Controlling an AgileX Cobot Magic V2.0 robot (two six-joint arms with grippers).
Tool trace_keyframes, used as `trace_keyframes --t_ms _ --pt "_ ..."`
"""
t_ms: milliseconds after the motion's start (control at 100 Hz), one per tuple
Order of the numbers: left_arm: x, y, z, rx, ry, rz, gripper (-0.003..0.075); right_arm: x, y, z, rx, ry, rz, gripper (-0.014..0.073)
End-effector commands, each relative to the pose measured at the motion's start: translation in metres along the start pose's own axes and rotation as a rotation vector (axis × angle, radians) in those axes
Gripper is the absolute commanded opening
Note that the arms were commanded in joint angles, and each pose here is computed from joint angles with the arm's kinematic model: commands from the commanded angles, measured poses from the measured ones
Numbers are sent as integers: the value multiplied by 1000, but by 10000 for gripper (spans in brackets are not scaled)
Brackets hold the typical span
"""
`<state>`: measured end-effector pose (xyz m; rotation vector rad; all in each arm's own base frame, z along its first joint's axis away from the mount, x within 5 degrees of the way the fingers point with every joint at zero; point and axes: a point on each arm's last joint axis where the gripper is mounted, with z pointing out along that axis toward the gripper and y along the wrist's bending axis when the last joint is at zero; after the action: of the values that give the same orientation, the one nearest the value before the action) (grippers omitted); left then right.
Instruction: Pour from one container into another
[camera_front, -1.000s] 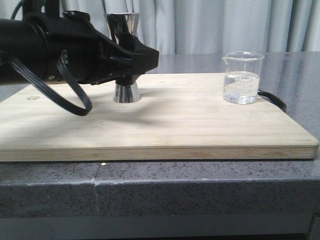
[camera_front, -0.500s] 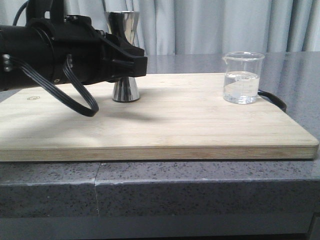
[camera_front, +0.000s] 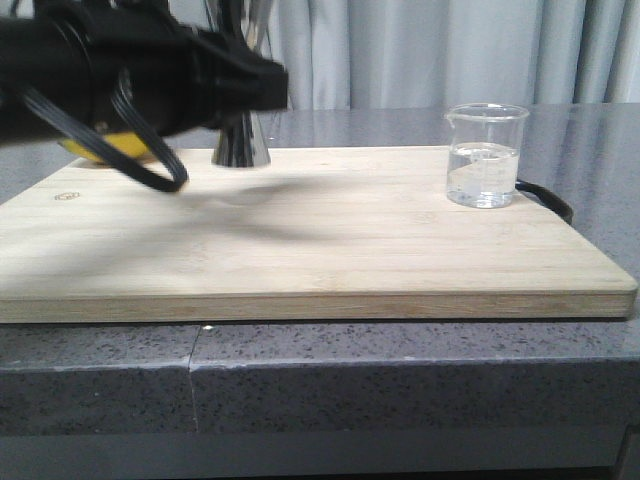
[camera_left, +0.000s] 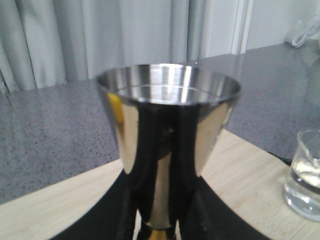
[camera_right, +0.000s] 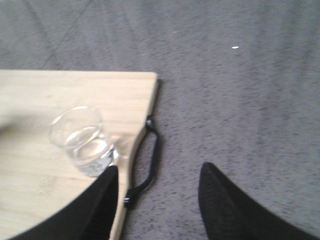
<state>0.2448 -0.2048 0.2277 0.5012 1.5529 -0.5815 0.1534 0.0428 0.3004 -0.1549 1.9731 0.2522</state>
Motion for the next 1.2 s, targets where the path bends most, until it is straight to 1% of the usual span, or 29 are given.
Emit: trace_keyframes --t_ms 0,60,110,290,430,580,930,1100,1190 --pt "-44 -6 -10 25 -177 -13 -20 -11 5 5 -28 -91 -24 421" --pt "-53 -6 -16 26 -188 -13 -20 -10 6 11 -34 -83 -26 465" --pt "-60 -7 -21 26 -194 -14 -20 -8 6 17 -33 -75 -26 479" --pt "-73 -7 -31 27 -198 -16 -20 -5 7 35 -37 -66 -28 477" --pt "-75 -7 -33 29 -199 -34 -20 -1 15 46 -74 -43 -46 477" --pt "-75 -7 -33 30 -197 -40 -20 6 27 56 -125 -32 -110 477" --pt "-75 -7 -33 30 -197 -40 -20 23 29 62 -160 -113 -127 477" --pt "-75 -7 -33 30 -197 -40 -20 26 29 61 -172 -168 -123 477" --pt "-75 -7 -33 30 -197 -40 -19 27 29 62 -174 -172 -123 477"
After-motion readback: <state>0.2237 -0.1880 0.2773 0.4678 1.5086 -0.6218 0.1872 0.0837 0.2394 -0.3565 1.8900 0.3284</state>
